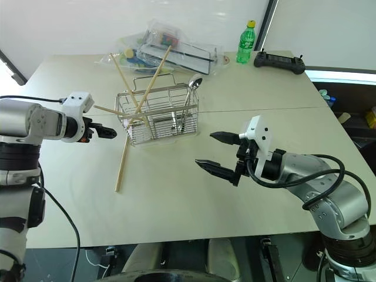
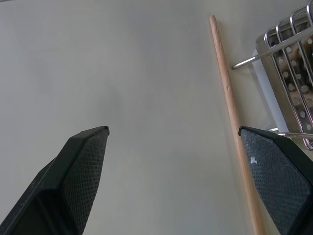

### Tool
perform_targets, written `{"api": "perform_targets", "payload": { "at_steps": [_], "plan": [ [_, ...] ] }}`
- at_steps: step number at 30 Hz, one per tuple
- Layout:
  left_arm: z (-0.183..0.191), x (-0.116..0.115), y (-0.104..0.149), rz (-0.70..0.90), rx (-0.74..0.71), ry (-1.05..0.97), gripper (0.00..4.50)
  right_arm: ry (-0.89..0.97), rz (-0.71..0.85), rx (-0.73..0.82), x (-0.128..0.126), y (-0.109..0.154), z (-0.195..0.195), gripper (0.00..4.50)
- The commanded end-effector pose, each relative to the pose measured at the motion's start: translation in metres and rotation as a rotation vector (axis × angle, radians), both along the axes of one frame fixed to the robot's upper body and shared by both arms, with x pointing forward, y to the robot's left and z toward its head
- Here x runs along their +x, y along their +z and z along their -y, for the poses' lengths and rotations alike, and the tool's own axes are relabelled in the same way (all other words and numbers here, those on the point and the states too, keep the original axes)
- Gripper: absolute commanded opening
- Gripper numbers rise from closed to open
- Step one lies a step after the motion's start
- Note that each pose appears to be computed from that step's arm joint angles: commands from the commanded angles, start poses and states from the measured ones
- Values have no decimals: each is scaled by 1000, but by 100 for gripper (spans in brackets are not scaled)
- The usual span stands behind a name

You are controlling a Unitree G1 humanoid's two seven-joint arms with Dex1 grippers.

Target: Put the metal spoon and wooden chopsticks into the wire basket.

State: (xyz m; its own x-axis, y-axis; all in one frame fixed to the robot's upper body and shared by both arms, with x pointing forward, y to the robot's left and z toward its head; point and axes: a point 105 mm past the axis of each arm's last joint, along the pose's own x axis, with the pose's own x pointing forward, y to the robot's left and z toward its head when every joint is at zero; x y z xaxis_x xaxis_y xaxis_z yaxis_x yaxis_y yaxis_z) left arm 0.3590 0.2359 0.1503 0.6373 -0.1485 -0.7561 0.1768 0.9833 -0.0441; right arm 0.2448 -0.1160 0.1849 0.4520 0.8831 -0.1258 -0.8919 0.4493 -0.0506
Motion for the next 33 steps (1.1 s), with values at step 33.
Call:
{"api": "perform_targets", "payload": {
  "at_steps": [33],
  "plan": [
    [22,-7,-38,-78,73,-45,448,21,43,10,-15,4,-9,447]
  ]
}}
